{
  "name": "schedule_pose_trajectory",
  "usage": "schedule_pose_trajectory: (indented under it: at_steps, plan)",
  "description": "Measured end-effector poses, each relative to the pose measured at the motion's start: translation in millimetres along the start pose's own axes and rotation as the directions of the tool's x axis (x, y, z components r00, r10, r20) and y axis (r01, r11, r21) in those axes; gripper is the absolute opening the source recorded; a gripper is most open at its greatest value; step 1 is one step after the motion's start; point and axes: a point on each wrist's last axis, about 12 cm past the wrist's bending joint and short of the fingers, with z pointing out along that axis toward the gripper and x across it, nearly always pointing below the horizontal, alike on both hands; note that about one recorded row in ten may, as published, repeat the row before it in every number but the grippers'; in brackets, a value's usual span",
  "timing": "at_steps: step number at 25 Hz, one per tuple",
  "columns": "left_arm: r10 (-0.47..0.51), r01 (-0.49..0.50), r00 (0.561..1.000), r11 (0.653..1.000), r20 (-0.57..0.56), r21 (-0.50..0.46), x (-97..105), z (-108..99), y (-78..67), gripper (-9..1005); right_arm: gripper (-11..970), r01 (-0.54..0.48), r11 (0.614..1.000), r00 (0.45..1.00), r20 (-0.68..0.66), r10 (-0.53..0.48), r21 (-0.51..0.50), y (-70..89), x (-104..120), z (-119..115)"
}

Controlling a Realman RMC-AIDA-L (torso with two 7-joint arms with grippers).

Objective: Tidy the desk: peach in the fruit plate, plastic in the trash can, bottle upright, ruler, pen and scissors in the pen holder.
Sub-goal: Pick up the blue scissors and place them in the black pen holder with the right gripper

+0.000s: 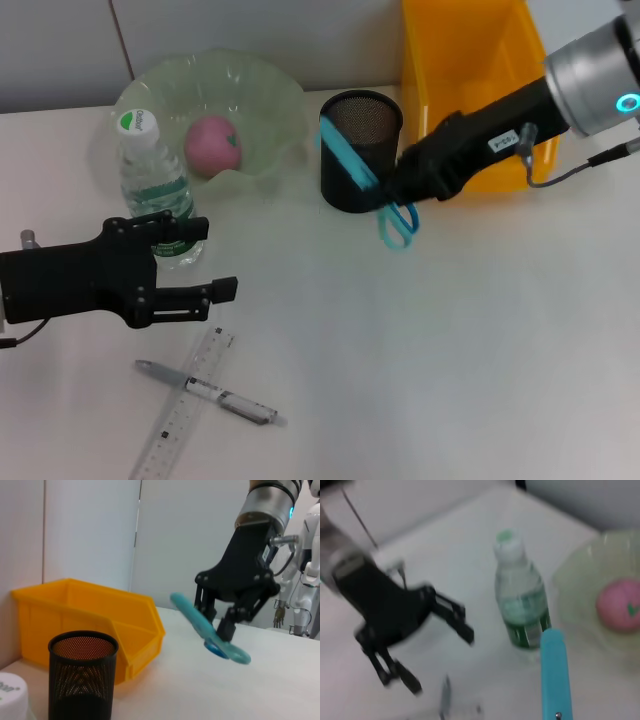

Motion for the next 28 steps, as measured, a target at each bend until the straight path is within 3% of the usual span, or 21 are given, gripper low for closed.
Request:
schedule_pose_trajectory:
  at_steps: [9, 12, 18, 24, 28]
  plan:
    - [0.014, -0.014, 1.0, 1.0, 0.016, -0.005, -3, 1, 1.4, 860, 238, -0.043, 0.995, 0.942, 0.328, 0.071, -0.093, -10.0, 22, -13]
    - [0.017, -0.017, 1.0, 1.0, 0.02, -0.001, -5, 3, 1.3, 859, 238, -0.045, 0.999, 0.916, 0.399, 0.043, -0.003, -20.7, 30, -11]
    - [0.022, -0.022, 0.999, 1.0, 0.024, 0.003, -6, 5, 0.6, 859, 239, 0.047, 0.978, 0.899, 0.419, -0.131, 0.204, -33.0, 34, -12]
    - [0.021, -0.021, 0.999, 1.0, 0.047, -0.004, -8, 7, -0.2, 859, 239, 0.21, 0.9, 0.853, 0.379, -0.359, 0.381, -36.8, 20, -25]
    - [0.036, -0.035, 0.997, 0.999, 0.068, -0.013, -11, 7, 0.8, 859, 239, 0.366, 0.801, 0.794, 0.29, -0.534, 0.473, -37.3, 11, -27]
